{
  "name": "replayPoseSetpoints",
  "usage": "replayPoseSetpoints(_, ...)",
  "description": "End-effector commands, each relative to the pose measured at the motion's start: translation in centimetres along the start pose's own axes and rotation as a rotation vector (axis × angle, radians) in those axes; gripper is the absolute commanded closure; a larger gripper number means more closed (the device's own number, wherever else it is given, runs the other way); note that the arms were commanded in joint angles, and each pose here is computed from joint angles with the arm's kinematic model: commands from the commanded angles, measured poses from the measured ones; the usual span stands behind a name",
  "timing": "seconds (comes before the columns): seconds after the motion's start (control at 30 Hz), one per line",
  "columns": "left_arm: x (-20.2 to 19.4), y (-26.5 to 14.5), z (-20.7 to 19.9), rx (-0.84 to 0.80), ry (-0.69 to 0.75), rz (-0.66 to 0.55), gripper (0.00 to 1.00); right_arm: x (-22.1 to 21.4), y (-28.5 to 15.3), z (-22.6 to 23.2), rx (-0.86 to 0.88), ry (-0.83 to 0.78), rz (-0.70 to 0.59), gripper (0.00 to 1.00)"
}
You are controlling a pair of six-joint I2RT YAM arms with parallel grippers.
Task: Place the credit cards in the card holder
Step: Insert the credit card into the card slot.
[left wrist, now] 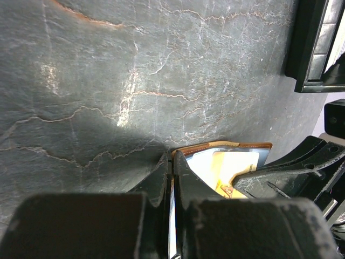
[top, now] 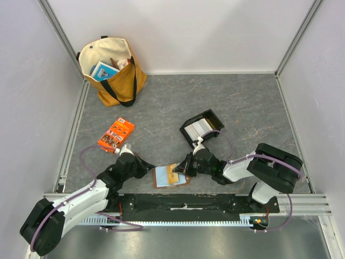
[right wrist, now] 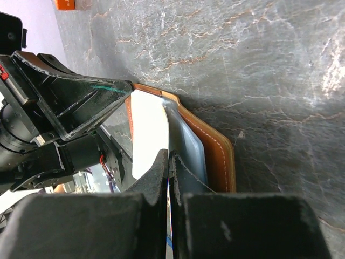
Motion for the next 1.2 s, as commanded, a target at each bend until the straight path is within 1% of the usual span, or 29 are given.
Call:
replayPoseSetpoints(0.0,-0.8,0.2,2.4,0.065,-0.046,0.001,0.98,-0.3,-0.3,-0.2,-0.008,0.031,-0.042,1.0)
replayPoseSetpoints(0.23,-0.7,0.3,2.1,0.052,-0.055,-0.002,0.98,-1.7,1.1,0.4,0.002,0.076,-0.008,0.97)
replayPoseSetpoints(0.27,-0.6,0.3,2.0,0.051,-0.061,-0.008,0.98,-1.8,1.2,0.6,0.004,0.08,-0.009,0.97)
replayPoseSetpoints(0.3,-1.0,0.3,2.9,0.069,-0.061,0.0,0.98,-1.9,1.3,0.7,-0.002,0.085,-0.008,0.97)
replayPoseSetpoints(0.47,-0.9,0.3,2.9,0.068,-0.071,-0.006,0.98,-2.4,1.7,1.2,-0.018,0.081,-0.024,0.97)
replayPoseSetpoints(0.57,-0.9,0.3,2.8,0.065,-0.069,-0.009,0.98,-2.6,2.0,1.2,-0.044,0.07,-0.005,0.89)
replayPoseSetpoints(0.67,-0.9,0.2,2.9,0.07,-0.064,-0.012,0.98,-1.9,1.3,0.9,-0.076,0.044,-0.025,0.73)
replayPoseSetpoints(0.7,-0.9,0.2,3.0,0.072,-0.062,-0.013,0.98,-1.6,1.0,1.0,-0.099,0.016,-0.042,0.65)
replayPoseSetpoints(0.73,-0.9,0.2,2.9,0.07,-0.061,-0.013,0.98,-1.2,0.7,1.1,-0.136,-0.026,-0.058,0.54)
replayPoseSetpoints(0.77,-0.9,0.1,3.0,0.069,-0.056,-0.014,0.98,-0.7,0.3,1.3,-0.166,-0.066,-0.064,0.48)
replayPoseSetpoints(0.8,-0.8,0.1,3.0,0.068,-0.054,-0.017,0.98,-0.6,-0.1,1.2,-0.21,-0.106,-0.064,0.45)
replayPoseSetpoints(0.87,-0.8,0.1,3.1,0.069,-0.047,-0.022,0.98,-0.3,-0.7,1.6,-0.219,-0.163,-0.053,0.39)
replayPoseSetpoints(0.93,-0.7,0.1,2.9,0.066,-0.045,-0.024,0.98,-0.3,-1.2,2.1,-0.218,-0.185,-0.038,0.39)
replayPoseSetpoints(1.0,-0.7,0.1,3.0,0.071,-0.04,-0.024,0.98,-0.6,-1.1,2.3,-0.223,-0.194,0.006,0.4)
replayPoseSetpoints(1.17,-0.7,0.1,2.8,0.064,-0.038,-0.021,0.98,-1.6,-0.4,2.2,-0.231,-0.205,0.105,0.46)
Point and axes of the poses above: each gripper's point midway between its finger pads, its own y axis out along the fingers, its own z axis along the line the jaws close on, x = y × z, the point moved 7 cm from there along -y, back along the fingers
